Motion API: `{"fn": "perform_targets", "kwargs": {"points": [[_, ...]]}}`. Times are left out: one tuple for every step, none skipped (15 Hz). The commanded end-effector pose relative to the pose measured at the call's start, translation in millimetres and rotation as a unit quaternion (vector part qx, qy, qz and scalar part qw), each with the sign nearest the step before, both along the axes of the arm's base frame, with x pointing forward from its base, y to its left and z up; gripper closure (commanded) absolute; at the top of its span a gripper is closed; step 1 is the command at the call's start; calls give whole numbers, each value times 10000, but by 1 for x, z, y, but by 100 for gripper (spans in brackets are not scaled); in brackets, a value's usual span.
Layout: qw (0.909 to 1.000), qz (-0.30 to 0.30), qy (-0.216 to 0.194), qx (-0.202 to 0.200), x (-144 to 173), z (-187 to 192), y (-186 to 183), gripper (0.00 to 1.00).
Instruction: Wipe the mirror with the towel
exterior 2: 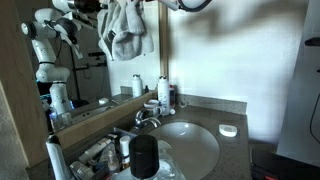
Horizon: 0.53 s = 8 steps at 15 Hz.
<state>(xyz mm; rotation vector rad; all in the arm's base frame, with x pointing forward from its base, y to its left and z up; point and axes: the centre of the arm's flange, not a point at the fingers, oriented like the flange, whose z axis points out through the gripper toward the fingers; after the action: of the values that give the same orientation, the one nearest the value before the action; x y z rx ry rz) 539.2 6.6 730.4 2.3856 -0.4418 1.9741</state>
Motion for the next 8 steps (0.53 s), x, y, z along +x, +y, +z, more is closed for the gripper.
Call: {"fn": "perform_targets", "kwargs": {"points": [[9999,24,-146,90,48,11,-4,95],[9998,81,-131,111,55,12,-5,95],[9997,137,-127,133,62,12,-4,95],[9996,221,-93,148,70,10,-1,95],[9993,320,-43,163,77,8,2,95],[9989,436,15,169,83,5,7,95],[9983,563,82,154,87,3,14,95],[9977,645,132,141,88,2,19,95]]}}
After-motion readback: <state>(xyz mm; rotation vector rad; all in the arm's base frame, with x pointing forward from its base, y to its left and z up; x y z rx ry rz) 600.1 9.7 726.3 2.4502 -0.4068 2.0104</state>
